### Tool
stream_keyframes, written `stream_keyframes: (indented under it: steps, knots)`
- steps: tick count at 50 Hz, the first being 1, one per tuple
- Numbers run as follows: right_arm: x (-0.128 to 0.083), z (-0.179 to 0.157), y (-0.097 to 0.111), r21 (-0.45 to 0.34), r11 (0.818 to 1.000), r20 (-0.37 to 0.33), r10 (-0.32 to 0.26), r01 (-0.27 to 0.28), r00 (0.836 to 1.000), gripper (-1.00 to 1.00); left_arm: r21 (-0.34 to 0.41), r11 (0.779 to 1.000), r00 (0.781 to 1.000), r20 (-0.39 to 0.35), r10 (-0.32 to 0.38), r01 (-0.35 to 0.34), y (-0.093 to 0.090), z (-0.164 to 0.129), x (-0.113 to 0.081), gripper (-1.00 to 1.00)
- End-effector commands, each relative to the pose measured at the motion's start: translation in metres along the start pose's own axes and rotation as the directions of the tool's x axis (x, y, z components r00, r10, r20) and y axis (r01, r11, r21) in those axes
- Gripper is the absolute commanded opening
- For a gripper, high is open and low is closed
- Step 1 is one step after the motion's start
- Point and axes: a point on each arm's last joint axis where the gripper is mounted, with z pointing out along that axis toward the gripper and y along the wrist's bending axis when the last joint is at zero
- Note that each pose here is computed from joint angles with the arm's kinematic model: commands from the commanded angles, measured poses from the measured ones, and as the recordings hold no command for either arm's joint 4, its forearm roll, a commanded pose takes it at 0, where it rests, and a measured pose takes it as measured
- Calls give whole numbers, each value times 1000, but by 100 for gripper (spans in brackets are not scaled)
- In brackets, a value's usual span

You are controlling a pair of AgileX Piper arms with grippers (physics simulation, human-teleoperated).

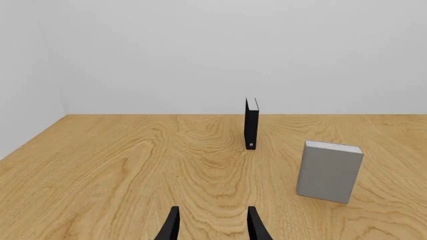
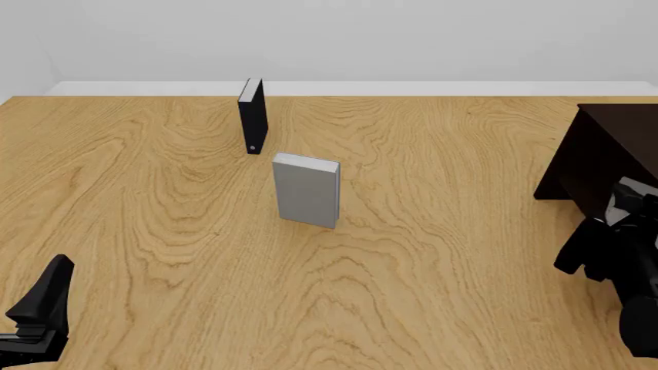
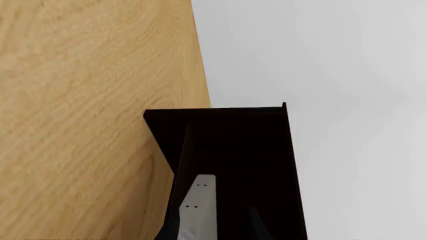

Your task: Pick up the book on the right and place it on the cabinet shelf.

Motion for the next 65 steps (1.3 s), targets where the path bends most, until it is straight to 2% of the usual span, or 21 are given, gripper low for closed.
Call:
stream_keyframes:
  steps: [1, 36, 65]
  knots:
    - [18, -5, -2, 14, 1000, -74, 22, -21, 997, 100, 0, 1000, 1000, 0, 0, 0, 0, 0, 0, 100]
    - [39, -16, 1, -9, 999, -169, 49, -51, 984, 100, 0, 1000, 1000, 0, 0, 0, 0, 0, 0, 100]
    - [48, -28, 6, -27, 998, -214, 51, -58, 976, 100, 0, 1000, 1000, 0, 0, 0, 0, 0, 0, 100]
